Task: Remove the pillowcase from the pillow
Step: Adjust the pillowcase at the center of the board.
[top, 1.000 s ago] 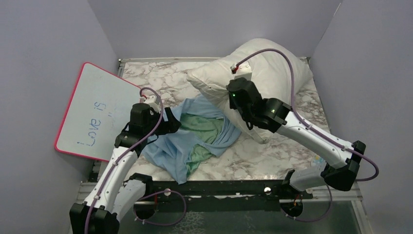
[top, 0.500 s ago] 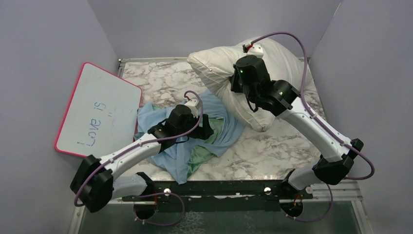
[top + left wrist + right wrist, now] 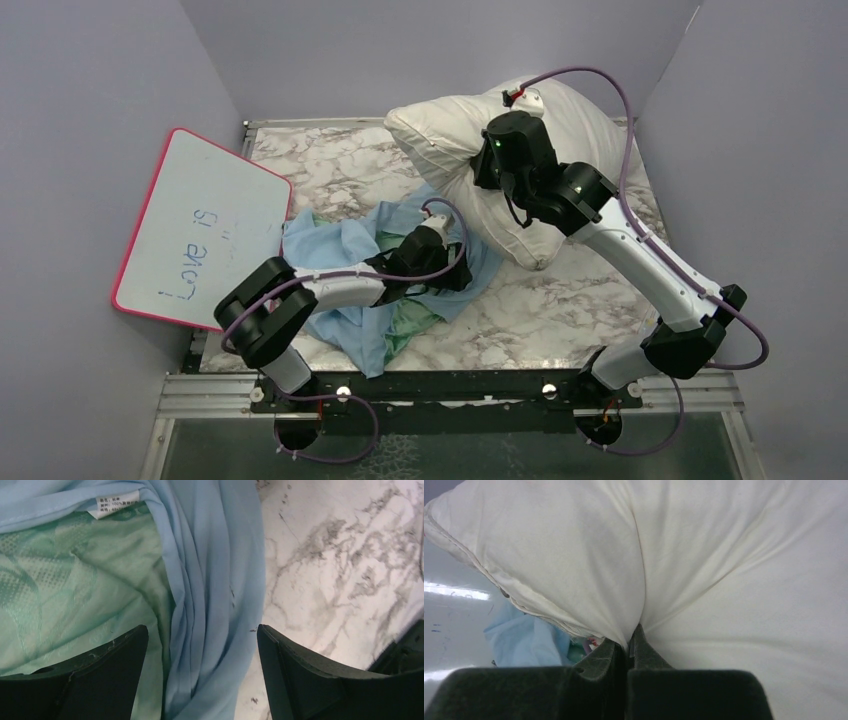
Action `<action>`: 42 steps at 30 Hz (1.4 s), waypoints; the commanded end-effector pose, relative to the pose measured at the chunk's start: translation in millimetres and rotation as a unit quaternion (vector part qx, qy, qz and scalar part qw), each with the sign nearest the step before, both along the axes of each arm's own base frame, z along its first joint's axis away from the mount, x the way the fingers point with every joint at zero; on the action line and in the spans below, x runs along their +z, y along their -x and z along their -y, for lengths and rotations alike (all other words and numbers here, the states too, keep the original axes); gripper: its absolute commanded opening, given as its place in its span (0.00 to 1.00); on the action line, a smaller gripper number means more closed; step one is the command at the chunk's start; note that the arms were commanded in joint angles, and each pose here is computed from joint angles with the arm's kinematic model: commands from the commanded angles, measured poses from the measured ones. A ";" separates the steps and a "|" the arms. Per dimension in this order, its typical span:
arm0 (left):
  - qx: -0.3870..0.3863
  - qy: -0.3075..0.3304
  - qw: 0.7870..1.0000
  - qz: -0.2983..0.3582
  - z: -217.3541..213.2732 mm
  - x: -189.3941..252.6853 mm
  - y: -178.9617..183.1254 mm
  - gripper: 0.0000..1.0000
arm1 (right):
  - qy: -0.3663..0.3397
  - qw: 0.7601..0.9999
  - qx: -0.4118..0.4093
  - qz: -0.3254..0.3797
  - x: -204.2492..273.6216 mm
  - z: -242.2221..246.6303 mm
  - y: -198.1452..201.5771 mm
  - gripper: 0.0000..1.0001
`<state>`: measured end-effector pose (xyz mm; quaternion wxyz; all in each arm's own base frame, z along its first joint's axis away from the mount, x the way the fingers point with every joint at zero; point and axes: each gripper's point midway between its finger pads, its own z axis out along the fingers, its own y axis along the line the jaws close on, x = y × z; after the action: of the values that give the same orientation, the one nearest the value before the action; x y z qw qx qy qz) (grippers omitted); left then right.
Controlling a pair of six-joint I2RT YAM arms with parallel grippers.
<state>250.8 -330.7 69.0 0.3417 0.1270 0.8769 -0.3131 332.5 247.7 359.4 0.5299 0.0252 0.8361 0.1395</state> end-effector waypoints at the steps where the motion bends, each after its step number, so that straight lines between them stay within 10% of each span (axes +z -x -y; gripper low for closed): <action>1: 0.053 -0.021 0.998 0.019 11.4 -10.9 -26.6 0.81 | -0.082 0.995 -0.024 0.054 47.2 4.0 -7.0 0.01; 7: 0.110 -0.131 0.985 -0.013 -10.1 -55.9 -26.2 0.63 | -0.073 0.995 -0.034 0.054 45.3 8.6 -8.8 0.01; 16: 0.161 -0.189 0.969 -0.004 -47.3 -51.5 -27.6 0.00 | -0.068 0.995 -0.045 0.050 37.0 17.9 -12.4 0.01; 26: 0.238 -0.083 0.964 0.082 -119.1 94.5 -54.0 0.00 | -0.066 0.996 -0.048 0.030 17.4 30.2 -12.7 0.01; 42: 0.492 -0.184 0.840 0.137 -350.7 211.6 -42.6 0.00 | -0.086 0.979 0.148 -0.112 -73.7 -54.2 14.1 0.01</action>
<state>312.9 -12.4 288.9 0.5644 -0.2094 0.7984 0.0134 312.4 256.2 297.5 0.4422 0.0024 0.8729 0.2060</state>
